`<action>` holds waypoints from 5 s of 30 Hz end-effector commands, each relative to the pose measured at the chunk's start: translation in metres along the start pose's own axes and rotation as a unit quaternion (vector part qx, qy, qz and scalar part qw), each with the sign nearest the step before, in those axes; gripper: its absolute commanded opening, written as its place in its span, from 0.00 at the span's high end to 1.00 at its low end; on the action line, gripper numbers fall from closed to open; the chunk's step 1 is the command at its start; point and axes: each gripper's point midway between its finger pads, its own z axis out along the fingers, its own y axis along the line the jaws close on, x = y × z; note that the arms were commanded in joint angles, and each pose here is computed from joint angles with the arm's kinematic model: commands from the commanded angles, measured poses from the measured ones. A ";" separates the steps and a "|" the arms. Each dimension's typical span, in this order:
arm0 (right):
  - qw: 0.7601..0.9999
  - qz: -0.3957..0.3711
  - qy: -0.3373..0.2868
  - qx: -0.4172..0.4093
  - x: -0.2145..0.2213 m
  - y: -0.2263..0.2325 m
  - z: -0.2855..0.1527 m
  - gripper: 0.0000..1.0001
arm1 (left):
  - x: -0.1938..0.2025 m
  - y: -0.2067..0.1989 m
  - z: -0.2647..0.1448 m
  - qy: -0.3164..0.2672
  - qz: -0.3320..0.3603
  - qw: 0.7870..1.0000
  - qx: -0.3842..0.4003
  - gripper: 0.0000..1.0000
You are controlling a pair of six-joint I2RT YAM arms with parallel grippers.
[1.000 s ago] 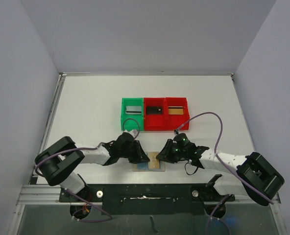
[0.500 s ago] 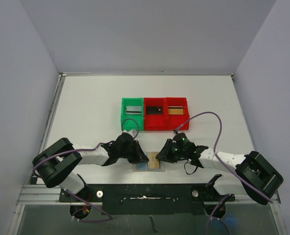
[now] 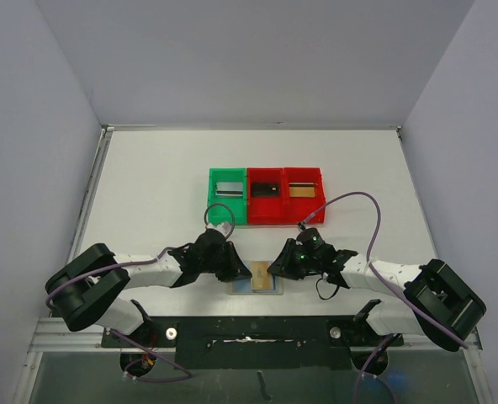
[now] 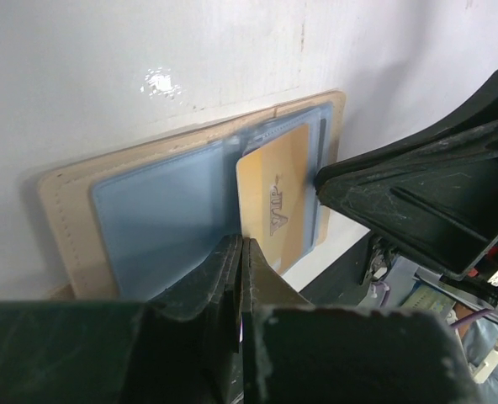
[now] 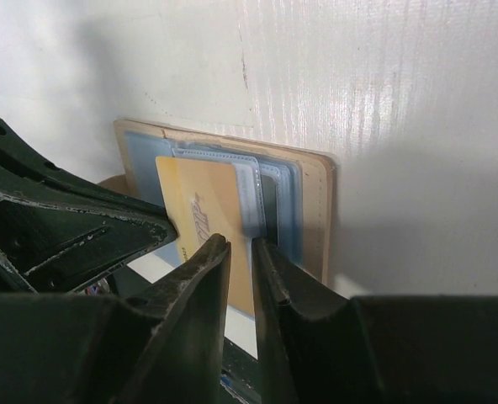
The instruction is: Take the credit cards out of the card holder
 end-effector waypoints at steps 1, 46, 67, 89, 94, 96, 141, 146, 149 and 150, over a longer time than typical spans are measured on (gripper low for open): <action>0.999 -0.005 0.007 0.043 0.005 -0.019 0.002 0.80 | -0.004 0.000 -0.006 -0.017 0.008 1.000 0.001 1.00; 0.997 -0.036 0.044 0.058 0.013 -0.011 0.013 0.76 | -0.001 0.004 0.001 -0.015 -0.024 0.999 0.017 0.88; 0.993 -0.112 0.016 -0.040 -0.011 0.056 -0.004 0.73 | -0.016 0.010 -0.016 -0.045 -0.032 0.998 0.016 1.00; 0.995 -0.050 0.088 0.011 0.026 0.008 0.025 0.72 | -0.011 -0.008 -0.012 -0.023 -0.035 0.997 0.064 0.81; 0.995 -0.049 0.090 0.011 0.027 0.008 0.025 0.73 | -0.008 -0.010 -0.010 -0.015 -0.040 0.996 0.074 0.82; 0.995 -0.050 0.089 0.011 0.027 0.008 0.025 0.73 | -0.009 -0.009 -0.010 -0.018 -0.042 0.996 0.074 0.86; 0.937 -0.159 -0.246 -0.192 -0.121 0.098 -0.112 0.02 | -0.081 -0.084 -0.112 -0.227 0.068 0.961 0.141 1.00; 0.944 -0.118 -0.183 -0.249 -0.117 0.090 -0.105 0.01 | -0.079 -0.098 -0.115 -0.220 0.065 0.958 0.174 1.00; 0.933 -0.117 -0.177 -0.289 -0.114 0.098 -0.108 0.01 | -0.074 -0.105 -0.114 -0.203 0.065 0.957 0.197 1.00; 0.931 -0.118 -0.177 -0.298 -0.113 0.100 -0.109 0.01 | -0.073 -0.108 -0.116 -0.198 0.061 0.955 0.211 1.00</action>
